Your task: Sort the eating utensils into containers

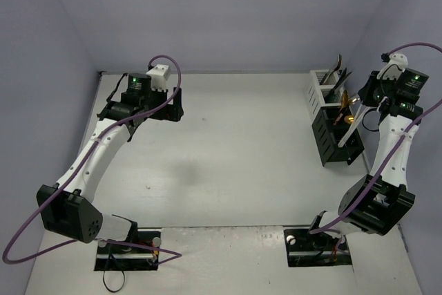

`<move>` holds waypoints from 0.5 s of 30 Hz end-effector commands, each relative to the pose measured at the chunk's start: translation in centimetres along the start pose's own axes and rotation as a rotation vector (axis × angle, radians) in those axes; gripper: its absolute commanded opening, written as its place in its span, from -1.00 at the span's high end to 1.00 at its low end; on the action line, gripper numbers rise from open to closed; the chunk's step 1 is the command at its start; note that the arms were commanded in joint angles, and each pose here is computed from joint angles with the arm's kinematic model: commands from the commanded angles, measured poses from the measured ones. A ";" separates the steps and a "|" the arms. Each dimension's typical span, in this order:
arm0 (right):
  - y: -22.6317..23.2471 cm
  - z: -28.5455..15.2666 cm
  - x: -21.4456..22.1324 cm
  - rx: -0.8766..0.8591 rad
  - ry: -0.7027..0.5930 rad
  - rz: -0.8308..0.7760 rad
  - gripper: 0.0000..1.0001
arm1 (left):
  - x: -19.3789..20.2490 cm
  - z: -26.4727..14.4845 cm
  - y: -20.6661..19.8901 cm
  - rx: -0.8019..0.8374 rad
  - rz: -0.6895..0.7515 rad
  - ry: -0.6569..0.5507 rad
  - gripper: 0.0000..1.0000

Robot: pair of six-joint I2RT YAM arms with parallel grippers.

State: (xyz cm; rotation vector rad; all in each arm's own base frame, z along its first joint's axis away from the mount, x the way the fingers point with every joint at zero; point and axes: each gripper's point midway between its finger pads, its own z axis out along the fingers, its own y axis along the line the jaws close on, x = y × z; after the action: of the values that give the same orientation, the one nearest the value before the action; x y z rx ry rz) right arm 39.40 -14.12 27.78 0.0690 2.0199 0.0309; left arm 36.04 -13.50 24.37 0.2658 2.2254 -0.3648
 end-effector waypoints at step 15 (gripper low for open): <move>-2.6 0.0 -0.9 0.003 -0.123 0.104 1.00 | -2.4 0.3 2.2 -0.026 -0.127 -0.086 -0.80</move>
State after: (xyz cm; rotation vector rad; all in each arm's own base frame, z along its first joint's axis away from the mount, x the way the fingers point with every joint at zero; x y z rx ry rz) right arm 40.19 -15.91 26.46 0.1615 1.9958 0.0904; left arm 36.98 -12.47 24.03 0.2138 2.2307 -0.3717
